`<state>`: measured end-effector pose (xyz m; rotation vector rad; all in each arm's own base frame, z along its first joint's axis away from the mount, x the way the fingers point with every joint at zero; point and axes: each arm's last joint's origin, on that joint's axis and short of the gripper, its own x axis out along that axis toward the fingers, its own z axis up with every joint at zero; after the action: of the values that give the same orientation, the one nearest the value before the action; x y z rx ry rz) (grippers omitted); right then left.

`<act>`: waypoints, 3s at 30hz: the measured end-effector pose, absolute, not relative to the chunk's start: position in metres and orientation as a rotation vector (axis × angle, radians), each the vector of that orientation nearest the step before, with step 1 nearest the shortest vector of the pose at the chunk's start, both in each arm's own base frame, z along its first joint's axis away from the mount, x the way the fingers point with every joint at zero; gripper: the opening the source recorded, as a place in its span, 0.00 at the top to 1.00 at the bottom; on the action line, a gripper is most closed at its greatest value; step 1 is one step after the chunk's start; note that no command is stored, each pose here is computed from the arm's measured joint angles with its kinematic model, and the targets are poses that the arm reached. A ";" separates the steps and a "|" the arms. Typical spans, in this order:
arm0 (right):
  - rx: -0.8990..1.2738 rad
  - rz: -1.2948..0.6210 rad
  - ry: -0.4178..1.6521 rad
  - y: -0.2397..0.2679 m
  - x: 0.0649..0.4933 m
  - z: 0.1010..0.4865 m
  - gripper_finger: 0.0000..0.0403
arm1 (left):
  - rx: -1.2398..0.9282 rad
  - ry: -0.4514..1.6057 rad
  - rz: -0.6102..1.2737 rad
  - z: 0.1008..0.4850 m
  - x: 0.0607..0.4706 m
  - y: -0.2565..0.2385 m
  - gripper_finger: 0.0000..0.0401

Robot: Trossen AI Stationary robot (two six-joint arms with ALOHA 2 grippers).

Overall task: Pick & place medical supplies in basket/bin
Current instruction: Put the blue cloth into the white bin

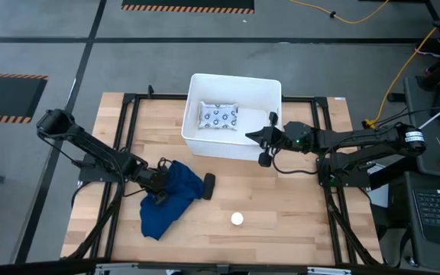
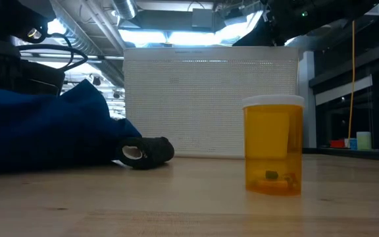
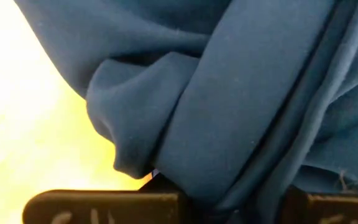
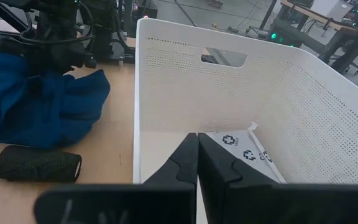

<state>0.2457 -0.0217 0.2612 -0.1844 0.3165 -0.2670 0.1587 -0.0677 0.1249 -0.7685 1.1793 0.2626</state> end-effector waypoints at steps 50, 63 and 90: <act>-0.163 -0.272 0.312 -0.022 0.246 0.261 0.98 | -0.691 0.538 0.119 0.203 0.132 -0.047 0.91; -0.162 -0.271 0.309 -0.022 0.246 0.261 0.98 | -0.471 0.470 0.057 0.233 0.158 -0.057 0.91; -0.166 -0.270 0.309 -0.022 0.246 0.261 0.98 | 0.028 0.276 0.361 0.421 0.170 -0.044 0.91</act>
<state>0.2459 -0.0217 0.2614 -0.1661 0.3094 -0.2702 0.1700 -0.0443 0.4208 0.0283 0.2762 0.3605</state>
